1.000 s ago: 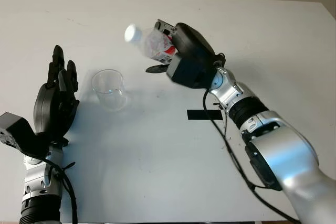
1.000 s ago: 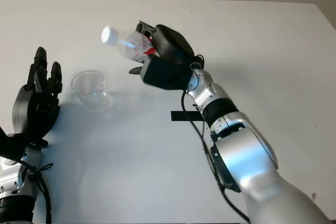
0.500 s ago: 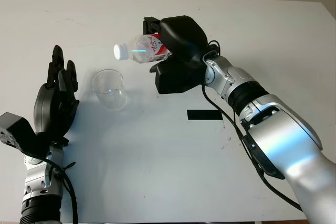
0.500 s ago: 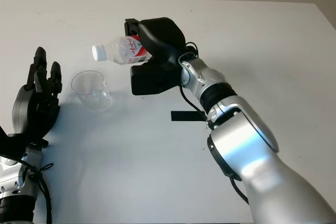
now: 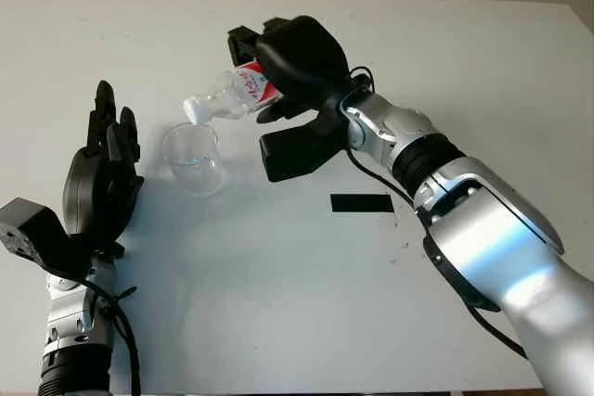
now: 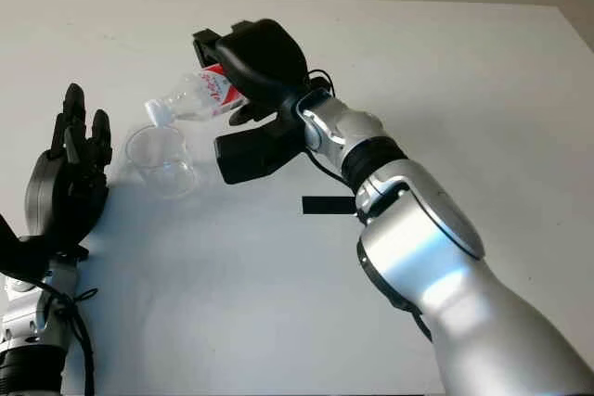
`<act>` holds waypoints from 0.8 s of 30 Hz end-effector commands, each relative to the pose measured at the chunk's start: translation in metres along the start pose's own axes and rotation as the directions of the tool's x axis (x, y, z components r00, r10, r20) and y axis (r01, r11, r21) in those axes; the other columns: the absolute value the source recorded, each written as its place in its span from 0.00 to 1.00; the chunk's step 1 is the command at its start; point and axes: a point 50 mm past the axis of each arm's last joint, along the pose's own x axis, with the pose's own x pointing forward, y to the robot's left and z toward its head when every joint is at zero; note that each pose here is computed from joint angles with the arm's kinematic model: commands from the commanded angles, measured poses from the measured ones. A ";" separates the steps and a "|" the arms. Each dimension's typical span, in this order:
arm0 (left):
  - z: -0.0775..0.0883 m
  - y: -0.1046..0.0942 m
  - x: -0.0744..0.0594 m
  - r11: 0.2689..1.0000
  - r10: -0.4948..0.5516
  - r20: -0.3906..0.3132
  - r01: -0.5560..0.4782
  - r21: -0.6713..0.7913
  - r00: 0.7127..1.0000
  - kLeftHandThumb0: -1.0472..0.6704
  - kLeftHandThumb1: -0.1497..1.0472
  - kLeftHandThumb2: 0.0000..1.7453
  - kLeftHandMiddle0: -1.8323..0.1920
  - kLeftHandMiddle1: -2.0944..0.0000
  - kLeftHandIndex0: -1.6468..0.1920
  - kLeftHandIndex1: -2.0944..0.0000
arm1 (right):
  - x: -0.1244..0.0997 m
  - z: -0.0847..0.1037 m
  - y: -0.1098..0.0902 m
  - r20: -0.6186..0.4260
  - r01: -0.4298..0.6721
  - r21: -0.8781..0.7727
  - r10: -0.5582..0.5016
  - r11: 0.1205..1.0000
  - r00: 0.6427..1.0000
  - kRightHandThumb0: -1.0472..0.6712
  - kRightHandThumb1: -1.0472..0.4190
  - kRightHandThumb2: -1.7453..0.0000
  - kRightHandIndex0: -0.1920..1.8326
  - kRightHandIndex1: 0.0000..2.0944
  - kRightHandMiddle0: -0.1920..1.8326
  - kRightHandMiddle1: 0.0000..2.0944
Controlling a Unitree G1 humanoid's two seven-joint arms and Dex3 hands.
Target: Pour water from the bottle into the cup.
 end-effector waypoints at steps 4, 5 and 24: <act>-0.004 -0.003 -0.003 1.000 0.003 -0.015 -0.003 -0.005 1.000 0.13 1.00 0.39 1.00 1.00 1.00 1.00 | 0.012 0.003 -0.019 0.087 0.081 -0.154 -0.068 0.985 0.994 0.45 0.00 0.95 0.66 1.00 0.31 1.00; -0.004 -0.003 -0.003 1.000 0.003 -0.016 -0.004 -0.007 1.000 0.12 1.00 0.39 1.00 1.00 1.00 1.00 | 0.013 0.004 -0.021 0.107 0.095 -0.186 -0.076 0.978 0.991 0.45 0.01 0.95 0.66 1.00 0.33 1.00; -0.003 -0.004 -0.001 1.000 0.007 -0.017 -0.008 -0.021 1.000 0.12 1.00 0.39 1.00 1.00 1.00 1.00 | 0.015 0.005 -0.029 0.203 0.194 -0.316 -0.133 0.929 0.970 0.38 0.03 0.97 0.63 1.00 0.28 1.00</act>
